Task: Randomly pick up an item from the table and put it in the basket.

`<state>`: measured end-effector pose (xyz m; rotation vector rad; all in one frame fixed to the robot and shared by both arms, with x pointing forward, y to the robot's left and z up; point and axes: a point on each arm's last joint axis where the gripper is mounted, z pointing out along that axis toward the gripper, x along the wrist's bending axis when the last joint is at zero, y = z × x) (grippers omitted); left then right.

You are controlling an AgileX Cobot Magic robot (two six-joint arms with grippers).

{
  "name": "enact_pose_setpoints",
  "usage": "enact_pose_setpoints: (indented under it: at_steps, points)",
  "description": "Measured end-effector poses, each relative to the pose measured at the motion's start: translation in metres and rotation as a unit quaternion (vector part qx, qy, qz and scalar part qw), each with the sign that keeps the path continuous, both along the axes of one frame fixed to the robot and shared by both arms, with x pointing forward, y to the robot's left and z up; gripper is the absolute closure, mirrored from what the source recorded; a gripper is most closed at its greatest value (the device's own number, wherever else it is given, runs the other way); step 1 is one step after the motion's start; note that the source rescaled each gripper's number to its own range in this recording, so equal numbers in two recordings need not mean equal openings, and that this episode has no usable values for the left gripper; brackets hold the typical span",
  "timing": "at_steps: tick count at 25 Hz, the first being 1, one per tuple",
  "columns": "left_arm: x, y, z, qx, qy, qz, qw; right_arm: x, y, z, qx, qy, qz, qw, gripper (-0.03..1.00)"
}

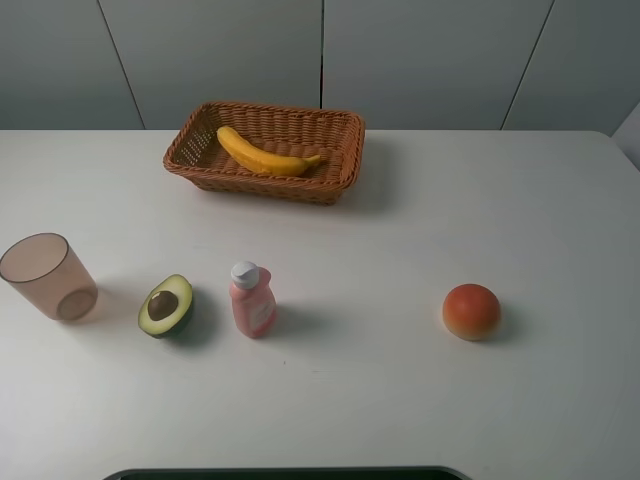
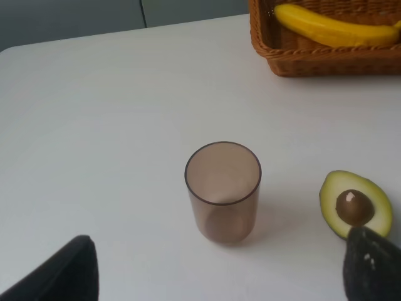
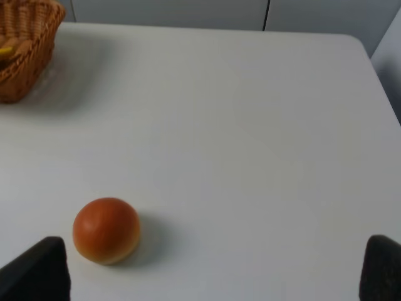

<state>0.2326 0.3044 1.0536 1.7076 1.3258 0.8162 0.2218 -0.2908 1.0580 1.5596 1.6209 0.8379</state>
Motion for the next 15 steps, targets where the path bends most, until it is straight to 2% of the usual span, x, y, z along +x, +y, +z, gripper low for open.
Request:
enact_pose_setpoints:
  at_steps: [15]
  points:
    - [0.0,0.0,0.0,0.003,-0.001,-0.002,1.0,0.0034,-0.0052,-0.0023,0.006,-0.008,-0.012,1.0,-0.03]
